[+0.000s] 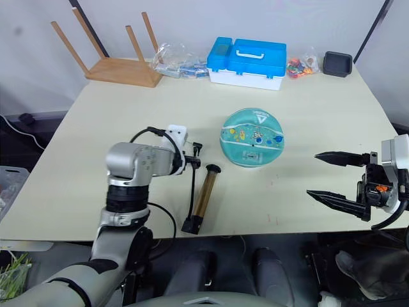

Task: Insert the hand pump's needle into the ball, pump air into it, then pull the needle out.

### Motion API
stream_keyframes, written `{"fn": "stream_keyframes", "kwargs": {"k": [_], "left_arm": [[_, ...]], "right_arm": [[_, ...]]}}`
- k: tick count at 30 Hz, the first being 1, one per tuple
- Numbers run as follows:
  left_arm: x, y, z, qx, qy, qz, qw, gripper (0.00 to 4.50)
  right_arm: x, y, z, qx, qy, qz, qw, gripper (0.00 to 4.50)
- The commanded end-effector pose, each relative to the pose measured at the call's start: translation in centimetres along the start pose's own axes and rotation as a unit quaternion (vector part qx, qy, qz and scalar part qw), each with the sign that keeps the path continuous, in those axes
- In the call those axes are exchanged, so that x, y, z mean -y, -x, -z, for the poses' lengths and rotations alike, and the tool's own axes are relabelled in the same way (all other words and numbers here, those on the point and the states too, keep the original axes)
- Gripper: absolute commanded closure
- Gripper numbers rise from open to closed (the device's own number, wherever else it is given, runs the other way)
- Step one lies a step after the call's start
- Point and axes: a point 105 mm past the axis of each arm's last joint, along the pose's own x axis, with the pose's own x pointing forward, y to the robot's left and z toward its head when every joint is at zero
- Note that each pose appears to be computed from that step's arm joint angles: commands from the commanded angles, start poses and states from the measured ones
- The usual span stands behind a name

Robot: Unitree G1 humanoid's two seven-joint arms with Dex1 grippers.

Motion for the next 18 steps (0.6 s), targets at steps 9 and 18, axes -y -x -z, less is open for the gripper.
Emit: {"fn": "stream_keyframes", "kwargs": {"k": [9,18], "left_arm": [[0.3,-1.1,-1.0,-0.031,-0.001,-0.039,0.999,0.00],[1.1,-3.0,0.0,-0.046,0.001,-0.036,0.998,0.52]], "right_arm": [[-0.3,-0.2,-0.7,0.004,0.024,-0.008,1.000,0.12],[-0.4,-0.5,-0.6,0.005,0.026,-0.007,1.000,0.00]]}}
